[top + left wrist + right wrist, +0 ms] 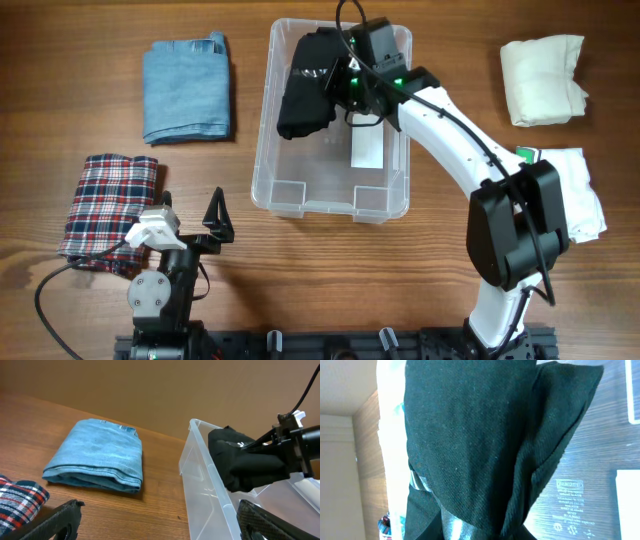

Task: Pack container
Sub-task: 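Carry the black garment into the bin's left side and release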

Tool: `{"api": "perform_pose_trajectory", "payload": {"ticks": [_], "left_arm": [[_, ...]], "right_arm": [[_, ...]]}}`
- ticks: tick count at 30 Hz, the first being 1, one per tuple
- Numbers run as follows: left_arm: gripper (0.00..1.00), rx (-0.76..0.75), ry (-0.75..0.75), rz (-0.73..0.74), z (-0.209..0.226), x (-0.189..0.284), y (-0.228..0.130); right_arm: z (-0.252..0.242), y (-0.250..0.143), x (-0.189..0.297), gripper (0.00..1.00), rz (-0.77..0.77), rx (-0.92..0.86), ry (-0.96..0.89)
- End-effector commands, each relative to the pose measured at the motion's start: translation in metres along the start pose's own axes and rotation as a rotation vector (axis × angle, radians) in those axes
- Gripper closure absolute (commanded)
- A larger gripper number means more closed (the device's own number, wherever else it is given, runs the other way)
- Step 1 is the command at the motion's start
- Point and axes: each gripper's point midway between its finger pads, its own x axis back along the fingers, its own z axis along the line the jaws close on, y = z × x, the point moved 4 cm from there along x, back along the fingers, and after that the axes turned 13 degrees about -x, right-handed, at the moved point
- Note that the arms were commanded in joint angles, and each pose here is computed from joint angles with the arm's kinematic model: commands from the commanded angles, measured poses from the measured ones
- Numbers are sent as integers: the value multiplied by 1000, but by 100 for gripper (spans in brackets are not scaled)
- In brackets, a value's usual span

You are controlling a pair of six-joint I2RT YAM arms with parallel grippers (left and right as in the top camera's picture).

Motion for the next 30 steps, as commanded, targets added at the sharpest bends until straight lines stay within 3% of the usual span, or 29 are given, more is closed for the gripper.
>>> {"api": "perform_pose_trajectory", "payload": {"ticks": [1,12,18,30], "left_arm": [[0,-20,20,1,3,0,-2],[0,-20,20,1,3,0,-2],[0,-20,20,1,3,0,-2],[0,-20,20,1,3,0,-2]], "right_arm": [[-7,0,-13,94,-9,-5,-1],[-25,3,-55,81,-10,43,1],[-26,5,-60,55,-23,129,7],[-9,2,-59,45,6,163,104]]}}
